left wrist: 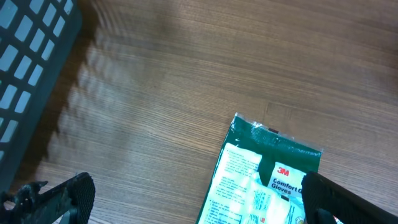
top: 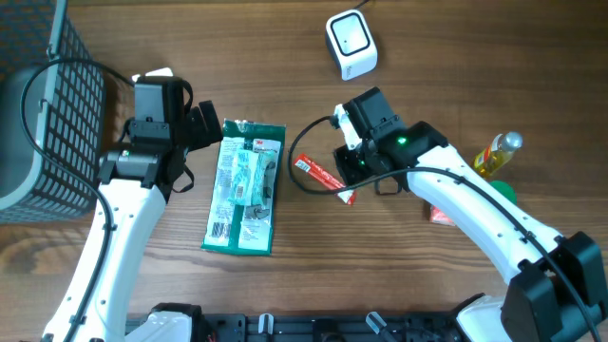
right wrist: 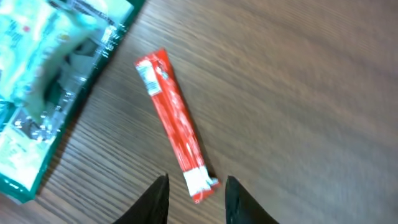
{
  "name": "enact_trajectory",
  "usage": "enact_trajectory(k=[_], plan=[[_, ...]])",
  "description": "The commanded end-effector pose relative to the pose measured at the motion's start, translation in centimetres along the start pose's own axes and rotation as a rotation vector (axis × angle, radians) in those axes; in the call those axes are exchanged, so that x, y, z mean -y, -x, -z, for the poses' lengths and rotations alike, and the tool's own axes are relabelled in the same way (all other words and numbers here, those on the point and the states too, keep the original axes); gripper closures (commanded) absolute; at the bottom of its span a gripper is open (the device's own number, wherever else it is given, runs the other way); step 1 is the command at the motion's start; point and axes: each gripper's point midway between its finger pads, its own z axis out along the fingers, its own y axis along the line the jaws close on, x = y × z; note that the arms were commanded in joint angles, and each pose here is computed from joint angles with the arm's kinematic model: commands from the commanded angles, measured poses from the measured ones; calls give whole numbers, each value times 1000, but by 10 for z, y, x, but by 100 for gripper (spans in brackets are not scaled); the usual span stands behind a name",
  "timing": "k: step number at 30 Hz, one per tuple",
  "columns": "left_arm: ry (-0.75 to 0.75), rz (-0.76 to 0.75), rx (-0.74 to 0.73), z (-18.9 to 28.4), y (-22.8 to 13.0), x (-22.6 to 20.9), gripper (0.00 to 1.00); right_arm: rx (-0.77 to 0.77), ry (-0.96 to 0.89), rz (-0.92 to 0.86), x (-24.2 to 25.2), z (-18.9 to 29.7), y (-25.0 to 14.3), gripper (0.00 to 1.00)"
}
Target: Scan the item barcode
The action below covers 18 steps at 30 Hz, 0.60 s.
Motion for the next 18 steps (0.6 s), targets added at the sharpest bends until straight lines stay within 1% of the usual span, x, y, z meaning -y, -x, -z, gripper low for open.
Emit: enact_trajectory(k=[1,4,7,12,18], plan=[[3,22,18,3,6,-1,0,-51,-50,-70,11,-8,-19,58],[3,22,18,3,6,-1,0,-72,-40,-50,11,-20,-30,53],[3,22,18,3,6,-1,0,-96,38,37,0,-32,-35,53],[3,22,18,3,6,-1,0,-121,38,40,2,-61,-42,53],[3,22,18,3,6,-1,0,-209,32,50,7,-86,-62,53]])
